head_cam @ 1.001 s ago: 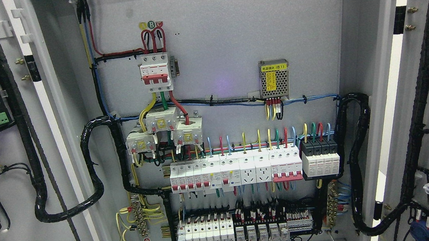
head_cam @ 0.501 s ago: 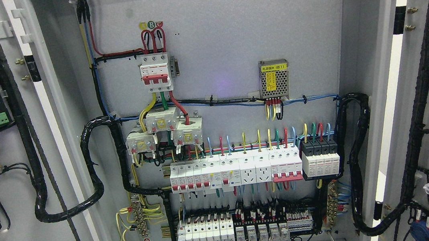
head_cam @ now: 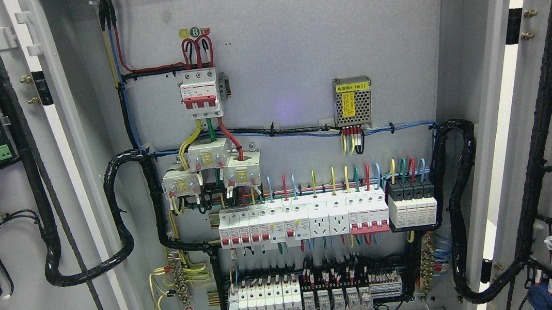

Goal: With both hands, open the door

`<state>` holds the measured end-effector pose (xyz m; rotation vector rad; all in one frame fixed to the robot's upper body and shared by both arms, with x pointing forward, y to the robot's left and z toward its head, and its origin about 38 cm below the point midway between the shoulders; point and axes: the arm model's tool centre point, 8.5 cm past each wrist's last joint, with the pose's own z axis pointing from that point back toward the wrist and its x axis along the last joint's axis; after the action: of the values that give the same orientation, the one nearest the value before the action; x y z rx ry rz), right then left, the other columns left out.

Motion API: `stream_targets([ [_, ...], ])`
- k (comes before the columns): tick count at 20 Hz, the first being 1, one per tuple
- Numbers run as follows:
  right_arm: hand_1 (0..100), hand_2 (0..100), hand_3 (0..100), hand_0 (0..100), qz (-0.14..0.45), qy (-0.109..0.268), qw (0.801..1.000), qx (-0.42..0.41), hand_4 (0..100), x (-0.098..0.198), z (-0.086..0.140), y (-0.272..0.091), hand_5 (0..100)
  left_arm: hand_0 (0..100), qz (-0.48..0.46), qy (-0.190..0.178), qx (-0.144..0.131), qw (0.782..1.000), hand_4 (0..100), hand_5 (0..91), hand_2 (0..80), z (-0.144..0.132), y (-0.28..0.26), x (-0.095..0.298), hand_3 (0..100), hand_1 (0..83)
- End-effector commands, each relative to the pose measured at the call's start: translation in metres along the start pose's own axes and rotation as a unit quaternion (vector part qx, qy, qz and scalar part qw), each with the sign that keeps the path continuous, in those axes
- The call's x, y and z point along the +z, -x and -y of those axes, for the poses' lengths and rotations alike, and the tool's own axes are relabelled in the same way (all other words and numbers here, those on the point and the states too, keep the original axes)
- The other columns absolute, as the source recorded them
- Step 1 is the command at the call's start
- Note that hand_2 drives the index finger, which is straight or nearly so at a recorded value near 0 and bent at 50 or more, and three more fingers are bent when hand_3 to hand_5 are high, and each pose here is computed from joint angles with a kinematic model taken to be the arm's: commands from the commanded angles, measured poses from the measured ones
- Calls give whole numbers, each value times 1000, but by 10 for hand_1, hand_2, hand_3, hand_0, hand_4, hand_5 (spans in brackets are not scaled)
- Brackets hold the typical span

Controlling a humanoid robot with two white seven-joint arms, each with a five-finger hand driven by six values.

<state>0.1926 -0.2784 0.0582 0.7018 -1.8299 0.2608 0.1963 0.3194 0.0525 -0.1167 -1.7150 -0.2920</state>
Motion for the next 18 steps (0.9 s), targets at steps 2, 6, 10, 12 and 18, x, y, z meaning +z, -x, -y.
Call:
stream_targets([
  [2, 0, 0, 0, 0, -42, 62, 997, -16, 0, 62, -29, 59, 0, 0, -117, 9, 52, 992, 43, 0, 0, 81, 77, 40, 0, 0],
  [6, 0, 0, 0, 0, -90, 92, 992, -15, 0, 97, -30, 77, 0, 0, -173, 10, 51, 983, 43, 0, 0, 91, 106, 64, 0, 0],
  [10, 0, 0, 0, 0, -138, 122, 983, -19, 0, 132, -34, 89, 0, 0, -245, 7, 54, 968, 43, 0, 0, 94, 138, 100, 0, 0],
  [12, 0, 0, 0, 0, -158, 132, 978, -30, 0, 150, -47, 91, 0, 0, -275, 1, 56, 960, 43, 0, 0, 92, 152, 116, 0, 0],
  [18, 0, 0, 0, 0, -202, 152, 966, -58, 0, 192, -81, 87, 0, 0, -362, -18, 65, 930, 43, 0, 0, 90, 191, 158, 0, 0],
])
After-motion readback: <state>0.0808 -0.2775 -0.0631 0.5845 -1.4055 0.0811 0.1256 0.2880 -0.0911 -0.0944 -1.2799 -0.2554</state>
